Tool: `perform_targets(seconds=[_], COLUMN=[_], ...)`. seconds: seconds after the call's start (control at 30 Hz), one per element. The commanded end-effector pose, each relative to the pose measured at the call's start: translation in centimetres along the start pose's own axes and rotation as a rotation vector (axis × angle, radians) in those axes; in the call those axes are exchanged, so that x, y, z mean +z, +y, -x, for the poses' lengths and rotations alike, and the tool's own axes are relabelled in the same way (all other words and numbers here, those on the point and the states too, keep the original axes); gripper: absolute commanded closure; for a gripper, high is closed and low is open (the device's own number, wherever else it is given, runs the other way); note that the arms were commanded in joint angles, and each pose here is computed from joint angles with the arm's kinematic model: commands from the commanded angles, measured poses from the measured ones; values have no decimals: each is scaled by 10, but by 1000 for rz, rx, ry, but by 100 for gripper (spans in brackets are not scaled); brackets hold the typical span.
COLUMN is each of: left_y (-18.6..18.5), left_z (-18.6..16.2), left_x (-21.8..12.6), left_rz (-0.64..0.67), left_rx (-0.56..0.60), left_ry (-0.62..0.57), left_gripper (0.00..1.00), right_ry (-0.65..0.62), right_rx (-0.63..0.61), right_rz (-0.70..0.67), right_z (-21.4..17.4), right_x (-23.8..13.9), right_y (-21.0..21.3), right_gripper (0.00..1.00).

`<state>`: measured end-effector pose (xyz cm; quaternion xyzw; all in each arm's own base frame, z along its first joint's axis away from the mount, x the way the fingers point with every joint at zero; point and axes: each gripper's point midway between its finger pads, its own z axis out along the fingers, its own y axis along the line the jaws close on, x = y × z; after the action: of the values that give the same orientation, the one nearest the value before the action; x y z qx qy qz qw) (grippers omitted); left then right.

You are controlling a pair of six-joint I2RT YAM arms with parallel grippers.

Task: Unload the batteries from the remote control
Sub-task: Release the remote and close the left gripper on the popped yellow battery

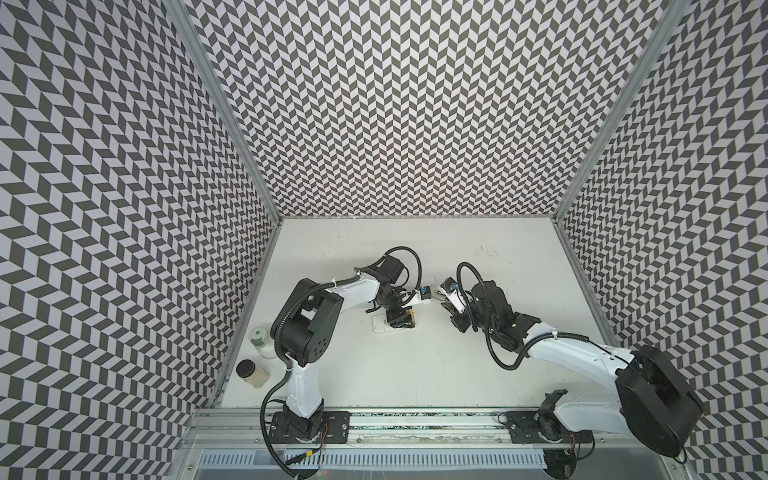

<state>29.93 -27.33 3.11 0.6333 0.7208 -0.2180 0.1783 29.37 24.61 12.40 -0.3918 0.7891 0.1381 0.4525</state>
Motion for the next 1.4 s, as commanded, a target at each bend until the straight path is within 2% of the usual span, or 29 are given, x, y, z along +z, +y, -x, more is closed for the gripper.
perform_targets(seconds=[0.0,0.37,0.6,0.83,0.97,1.27,1.37], left_y=[4,9,7,11,17,21,23], left_z=[18,8,1,0,7,13,17], left_x=[-15,1,7,4,-2,-7,-12], left_rz=[-18,4,9,41,63,97,105], left_rx=[-29,-37,-27,-19,-23,-12,-26], left_ry=[-67,-30,-9,10,0,8,3], left_gripper=[30,31,36,48,61,74,85], right_ry=[-42,-32,-31,-31,-39,-33,-26], right_rx=[0,0,1,1,6,4,1], right_rz=[-10,0,4,5,10,1,-17], right_z=[14,11,12,12,13,11,11], right_x=[1,3,4,3,3,2,1], right_y=[-5,-3,-3,-3,-2,-3,-7], right_gripper=[100,100,100,100,100,100,100])
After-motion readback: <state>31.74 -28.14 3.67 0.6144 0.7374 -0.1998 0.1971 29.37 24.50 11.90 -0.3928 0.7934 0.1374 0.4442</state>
